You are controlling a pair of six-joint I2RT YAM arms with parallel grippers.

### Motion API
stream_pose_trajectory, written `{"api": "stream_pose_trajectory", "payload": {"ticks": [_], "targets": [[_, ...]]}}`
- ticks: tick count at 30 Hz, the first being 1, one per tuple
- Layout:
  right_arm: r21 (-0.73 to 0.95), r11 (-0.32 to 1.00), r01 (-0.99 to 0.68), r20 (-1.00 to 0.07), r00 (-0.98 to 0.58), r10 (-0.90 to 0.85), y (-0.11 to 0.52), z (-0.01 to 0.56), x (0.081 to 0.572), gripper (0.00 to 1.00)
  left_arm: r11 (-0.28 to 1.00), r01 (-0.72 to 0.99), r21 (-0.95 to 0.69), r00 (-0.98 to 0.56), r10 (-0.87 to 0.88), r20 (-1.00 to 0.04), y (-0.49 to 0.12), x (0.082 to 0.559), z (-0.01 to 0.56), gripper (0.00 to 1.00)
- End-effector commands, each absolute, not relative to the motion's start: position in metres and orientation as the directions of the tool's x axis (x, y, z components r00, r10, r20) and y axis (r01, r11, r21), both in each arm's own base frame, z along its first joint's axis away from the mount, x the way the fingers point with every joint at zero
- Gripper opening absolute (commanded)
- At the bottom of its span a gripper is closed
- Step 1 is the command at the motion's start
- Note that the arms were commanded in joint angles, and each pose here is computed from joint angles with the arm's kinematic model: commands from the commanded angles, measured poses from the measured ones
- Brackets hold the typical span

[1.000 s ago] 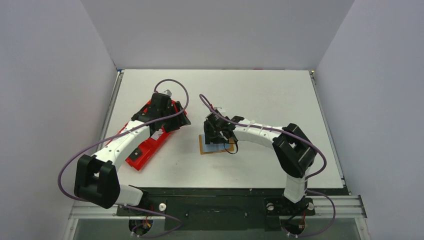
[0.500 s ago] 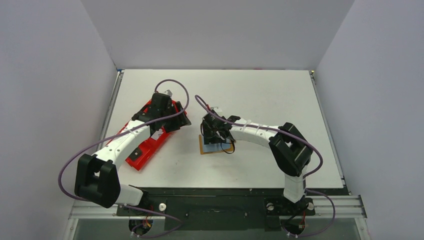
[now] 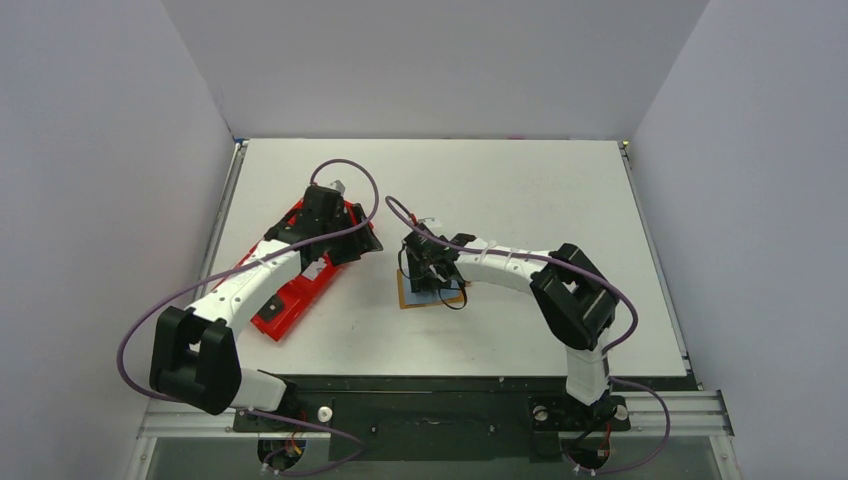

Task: Take the credit cards out of the card holder
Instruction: Remove the credit card from the card holder.

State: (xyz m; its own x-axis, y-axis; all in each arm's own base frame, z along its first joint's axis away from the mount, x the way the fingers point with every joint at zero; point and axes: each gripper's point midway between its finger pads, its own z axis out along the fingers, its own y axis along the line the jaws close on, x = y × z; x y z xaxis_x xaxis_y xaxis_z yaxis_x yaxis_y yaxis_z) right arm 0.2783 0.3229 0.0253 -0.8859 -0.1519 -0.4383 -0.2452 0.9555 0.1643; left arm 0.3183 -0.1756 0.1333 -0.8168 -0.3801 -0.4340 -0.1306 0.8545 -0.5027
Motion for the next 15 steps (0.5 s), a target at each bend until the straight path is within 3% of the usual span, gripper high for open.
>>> {"api": "stream_pose_trajectory", "payload": {"ticks": [1,15], "targets": [[0.147,0.958,-0.246,-0.442,-0.883,-0.159,0.323,0.022,0.280,0.35,0.852,-0.090,-0.515,-0.809,-0.364,-0.461,-0.181,0.326,0.140,0.59],[0.231,0.952,-0.199,-0.373,-0.922,-0.102,0.310,0.002,0.276,0.05,0.852,-0.092,-0.515,-0.829,-0.352,-0.434,-0.184,0.321,0.129,0.59]]}}
